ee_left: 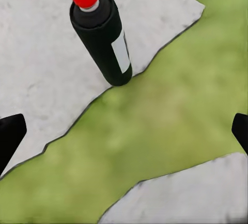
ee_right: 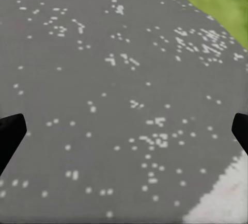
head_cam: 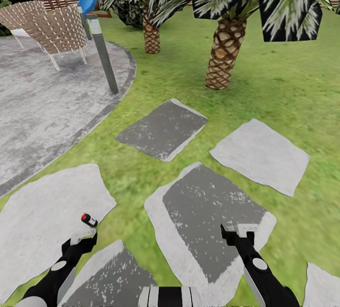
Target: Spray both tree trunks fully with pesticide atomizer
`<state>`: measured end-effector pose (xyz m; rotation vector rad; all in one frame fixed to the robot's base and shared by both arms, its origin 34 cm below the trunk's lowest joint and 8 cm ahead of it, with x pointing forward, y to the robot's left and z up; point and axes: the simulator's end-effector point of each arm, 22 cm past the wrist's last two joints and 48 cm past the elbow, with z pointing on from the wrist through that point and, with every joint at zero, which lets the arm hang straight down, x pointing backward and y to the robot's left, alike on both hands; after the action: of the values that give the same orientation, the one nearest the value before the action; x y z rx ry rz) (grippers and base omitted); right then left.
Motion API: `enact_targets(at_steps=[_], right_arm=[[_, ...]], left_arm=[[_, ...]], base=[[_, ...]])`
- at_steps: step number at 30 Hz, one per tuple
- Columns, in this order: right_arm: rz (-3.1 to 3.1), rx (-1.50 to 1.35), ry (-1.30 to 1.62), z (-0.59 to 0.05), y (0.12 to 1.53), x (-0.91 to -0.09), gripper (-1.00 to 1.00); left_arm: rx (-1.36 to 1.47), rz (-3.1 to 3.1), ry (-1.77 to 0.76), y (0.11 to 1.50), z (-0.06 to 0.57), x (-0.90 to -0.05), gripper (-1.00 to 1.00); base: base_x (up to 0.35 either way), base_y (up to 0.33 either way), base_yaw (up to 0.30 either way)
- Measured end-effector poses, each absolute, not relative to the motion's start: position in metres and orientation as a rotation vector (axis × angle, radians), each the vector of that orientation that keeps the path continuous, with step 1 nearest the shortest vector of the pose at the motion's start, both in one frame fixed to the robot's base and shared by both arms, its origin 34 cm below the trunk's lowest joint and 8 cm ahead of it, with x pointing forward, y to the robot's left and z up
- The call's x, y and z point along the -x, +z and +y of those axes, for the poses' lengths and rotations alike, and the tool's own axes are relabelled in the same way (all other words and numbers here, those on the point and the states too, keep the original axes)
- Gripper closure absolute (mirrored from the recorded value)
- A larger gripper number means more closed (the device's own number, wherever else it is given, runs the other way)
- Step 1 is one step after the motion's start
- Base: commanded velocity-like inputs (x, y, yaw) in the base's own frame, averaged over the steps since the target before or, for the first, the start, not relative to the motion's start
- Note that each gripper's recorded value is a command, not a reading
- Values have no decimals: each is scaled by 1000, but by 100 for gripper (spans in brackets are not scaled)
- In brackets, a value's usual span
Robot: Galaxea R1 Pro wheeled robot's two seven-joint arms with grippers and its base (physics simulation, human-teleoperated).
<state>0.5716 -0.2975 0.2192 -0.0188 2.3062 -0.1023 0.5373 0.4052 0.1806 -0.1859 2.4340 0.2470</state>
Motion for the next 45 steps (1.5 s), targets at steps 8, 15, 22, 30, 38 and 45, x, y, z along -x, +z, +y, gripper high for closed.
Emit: enact_targets(at_steps=[8,15,22,30,38,45], right_arm=[[2316,20,-102,-297,215,-569,-100],[2314,17,-105,-298,215,-569,-100],[2313,17,-105,-298,215,-569,-100],[2313,18,-104,-298,215,-569,-100],[2313,18,-104,-298,215,-569,-100],[2312,17,-103,-297,216,-570,-100]], left_arm=[[171,2373,251,187,406,-545,-100],[168,2370,248,187,405,-546,-100],[171,2370,249,187,406,-545,-100],[172,2368,249,187,406,-546,-100],[203,2366,253,188,410,-545,-100],[196,2368,226,187,408,-545,-100]], base=[[0,0,0],[15,2,0],[153,85,0],[91,56,0],[30,25,0],[0,0,0]])
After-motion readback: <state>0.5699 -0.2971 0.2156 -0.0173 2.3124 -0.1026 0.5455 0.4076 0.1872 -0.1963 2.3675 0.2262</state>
